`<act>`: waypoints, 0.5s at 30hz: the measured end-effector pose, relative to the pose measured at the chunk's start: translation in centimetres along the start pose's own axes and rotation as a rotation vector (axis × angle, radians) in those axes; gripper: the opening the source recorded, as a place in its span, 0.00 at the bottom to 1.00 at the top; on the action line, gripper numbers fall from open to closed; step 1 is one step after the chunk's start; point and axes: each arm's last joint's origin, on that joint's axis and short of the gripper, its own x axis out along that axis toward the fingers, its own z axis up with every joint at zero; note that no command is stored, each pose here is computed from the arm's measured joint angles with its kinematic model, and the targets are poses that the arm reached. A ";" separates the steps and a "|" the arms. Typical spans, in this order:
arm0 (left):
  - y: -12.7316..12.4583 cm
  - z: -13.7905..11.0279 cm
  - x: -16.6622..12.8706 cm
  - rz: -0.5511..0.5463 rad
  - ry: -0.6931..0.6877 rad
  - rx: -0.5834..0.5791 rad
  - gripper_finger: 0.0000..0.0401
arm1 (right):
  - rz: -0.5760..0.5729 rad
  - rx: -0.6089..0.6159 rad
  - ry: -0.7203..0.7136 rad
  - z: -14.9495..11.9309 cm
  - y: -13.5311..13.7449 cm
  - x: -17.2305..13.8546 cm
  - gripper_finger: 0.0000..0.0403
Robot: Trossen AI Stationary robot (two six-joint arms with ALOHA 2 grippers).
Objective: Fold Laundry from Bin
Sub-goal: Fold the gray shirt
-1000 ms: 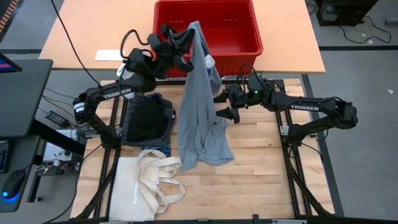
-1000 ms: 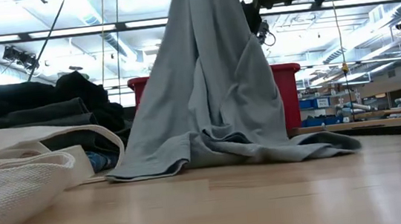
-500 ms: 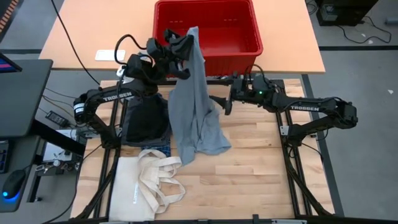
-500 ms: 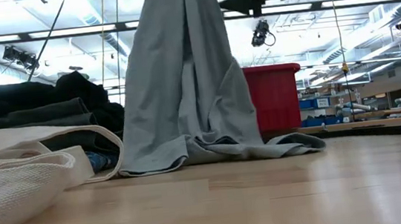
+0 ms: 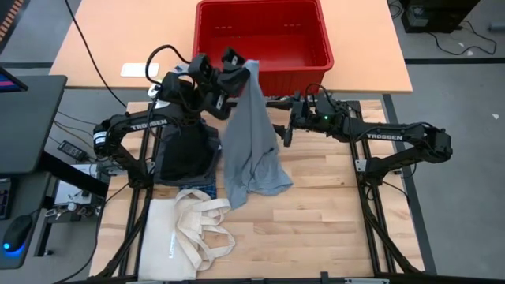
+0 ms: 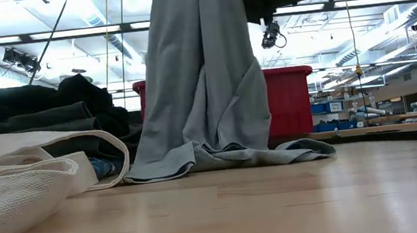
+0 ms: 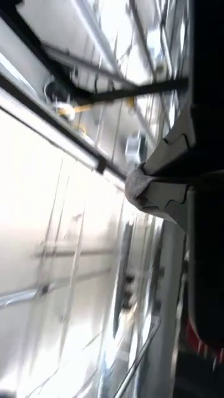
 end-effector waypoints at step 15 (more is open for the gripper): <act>-1.4 -0.9 0.4 -0.037 0.041 -0.196 0.04 | 0.184 -0.081 0.018 -1.0 1.8 0.9 0.84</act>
